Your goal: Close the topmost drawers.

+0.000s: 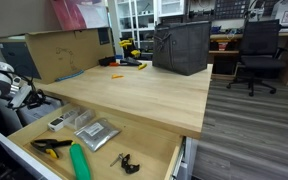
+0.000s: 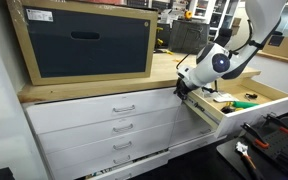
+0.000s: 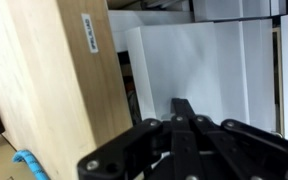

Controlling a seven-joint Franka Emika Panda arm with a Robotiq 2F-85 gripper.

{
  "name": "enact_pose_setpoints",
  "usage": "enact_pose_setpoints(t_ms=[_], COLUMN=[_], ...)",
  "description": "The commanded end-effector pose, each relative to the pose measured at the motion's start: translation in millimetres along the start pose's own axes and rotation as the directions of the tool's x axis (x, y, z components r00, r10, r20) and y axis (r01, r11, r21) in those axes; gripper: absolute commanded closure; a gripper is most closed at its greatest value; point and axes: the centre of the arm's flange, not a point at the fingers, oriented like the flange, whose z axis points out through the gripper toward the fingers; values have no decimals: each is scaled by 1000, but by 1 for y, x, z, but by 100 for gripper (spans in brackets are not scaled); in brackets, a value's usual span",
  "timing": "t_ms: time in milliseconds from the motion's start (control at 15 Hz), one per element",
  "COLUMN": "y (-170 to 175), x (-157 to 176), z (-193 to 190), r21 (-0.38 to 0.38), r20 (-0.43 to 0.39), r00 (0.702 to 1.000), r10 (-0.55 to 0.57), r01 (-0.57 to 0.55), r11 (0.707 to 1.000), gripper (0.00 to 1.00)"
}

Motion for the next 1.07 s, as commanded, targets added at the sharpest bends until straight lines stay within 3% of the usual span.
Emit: enact_pose_setpoints(t_ms=[0, 467, 1000], y=[4, -37, -57], x=[-2, -3, -11], z=[-2, -51, -131], r21=[-29, 89, 226], r20=[10, 22, 138], r00=[999, 999, 976], r10=[37, 33, 169], r01=[-36, -35, -197], r11=[999, 995, 954], gripper=[100, 100, 100])
